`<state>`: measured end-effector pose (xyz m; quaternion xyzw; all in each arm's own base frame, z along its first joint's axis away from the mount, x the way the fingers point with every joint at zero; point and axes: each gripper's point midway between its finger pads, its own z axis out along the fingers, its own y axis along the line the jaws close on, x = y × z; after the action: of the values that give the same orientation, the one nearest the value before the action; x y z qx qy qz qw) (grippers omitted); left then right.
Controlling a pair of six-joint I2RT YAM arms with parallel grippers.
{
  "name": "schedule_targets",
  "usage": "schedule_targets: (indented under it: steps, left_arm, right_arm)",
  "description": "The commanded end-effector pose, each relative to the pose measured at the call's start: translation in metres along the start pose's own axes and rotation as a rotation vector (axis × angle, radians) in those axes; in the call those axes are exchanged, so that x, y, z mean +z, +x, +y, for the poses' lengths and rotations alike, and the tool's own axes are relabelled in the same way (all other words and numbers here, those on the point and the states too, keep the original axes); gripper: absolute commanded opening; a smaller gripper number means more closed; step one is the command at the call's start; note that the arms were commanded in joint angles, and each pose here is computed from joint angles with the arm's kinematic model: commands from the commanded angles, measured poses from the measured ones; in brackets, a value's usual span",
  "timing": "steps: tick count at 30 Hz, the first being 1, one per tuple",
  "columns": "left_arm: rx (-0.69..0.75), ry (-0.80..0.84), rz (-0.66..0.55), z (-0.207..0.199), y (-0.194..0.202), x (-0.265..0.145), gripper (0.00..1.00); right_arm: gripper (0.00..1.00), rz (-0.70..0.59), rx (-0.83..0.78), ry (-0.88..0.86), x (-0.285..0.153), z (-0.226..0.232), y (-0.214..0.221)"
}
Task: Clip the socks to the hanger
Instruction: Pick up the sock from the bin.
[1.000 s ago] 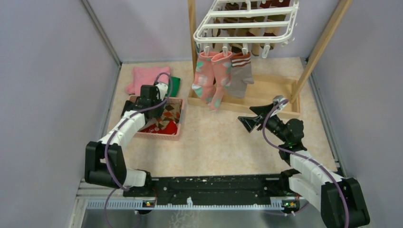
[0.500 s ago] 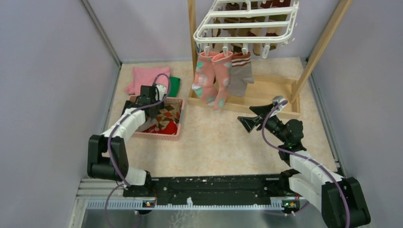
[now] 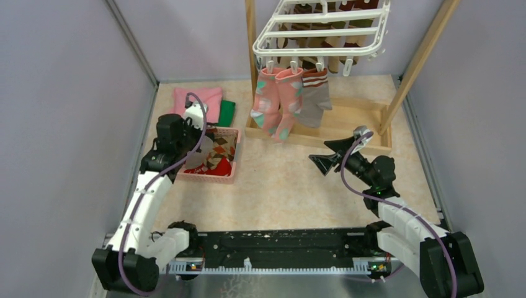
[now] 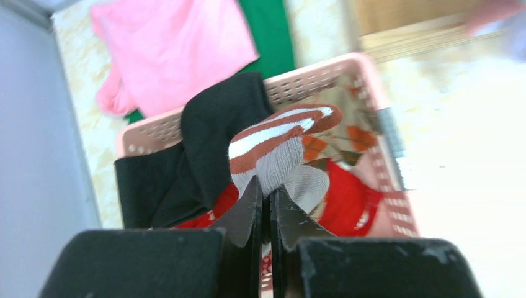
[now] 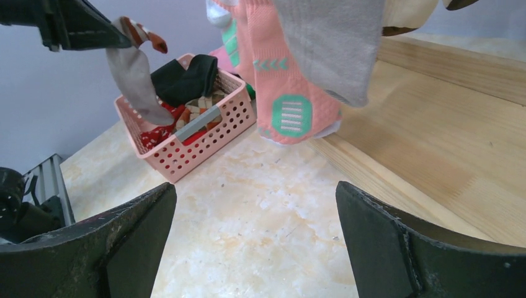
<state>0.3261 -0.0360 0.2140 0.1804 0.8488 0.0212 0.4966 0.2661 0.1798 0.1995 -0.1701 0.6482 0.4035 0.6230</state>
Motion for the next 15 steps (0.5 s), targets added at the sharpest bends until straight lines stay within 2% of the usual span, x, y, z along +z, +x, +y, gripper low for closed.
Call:
schedule_targets:
  steps: [1,5,8,11,15]
  left_arm:
    - [-0.041,0.301,-0.201,-0.054,-0.038,-0.041,0.04]
    - [-0.061,0.612,-0.448,-0.104,-0.081,-0.092,0.03]
    - [-0.101,0.877,-0.559,-0.137,-0.095,-0.125,0.03]
    - [-0.111,1.097,-0.609,-0.16,-0.091,-0.144,0.03]
    - [-0.138,1.197,-0.605,-0.184,-0.083,-0.145,0.03]
  right_arm:
    - [0.99,-0.055,-0.058,-0.098,0.004,0.021,-0.023]
    - [0.99,-0.057,-0.061,-0.155,0.005,0.032,-0.024]
    - [0.99,-0.052,-0.077,-0.241,0.005,0.048,-0.022]
    - [0.98,-0.037,-0.096,-0.341,0.005,0.067,-0.019]
    - [0.98,-0.034,-0.153,-0.415,0.005,0.086,-0.016]
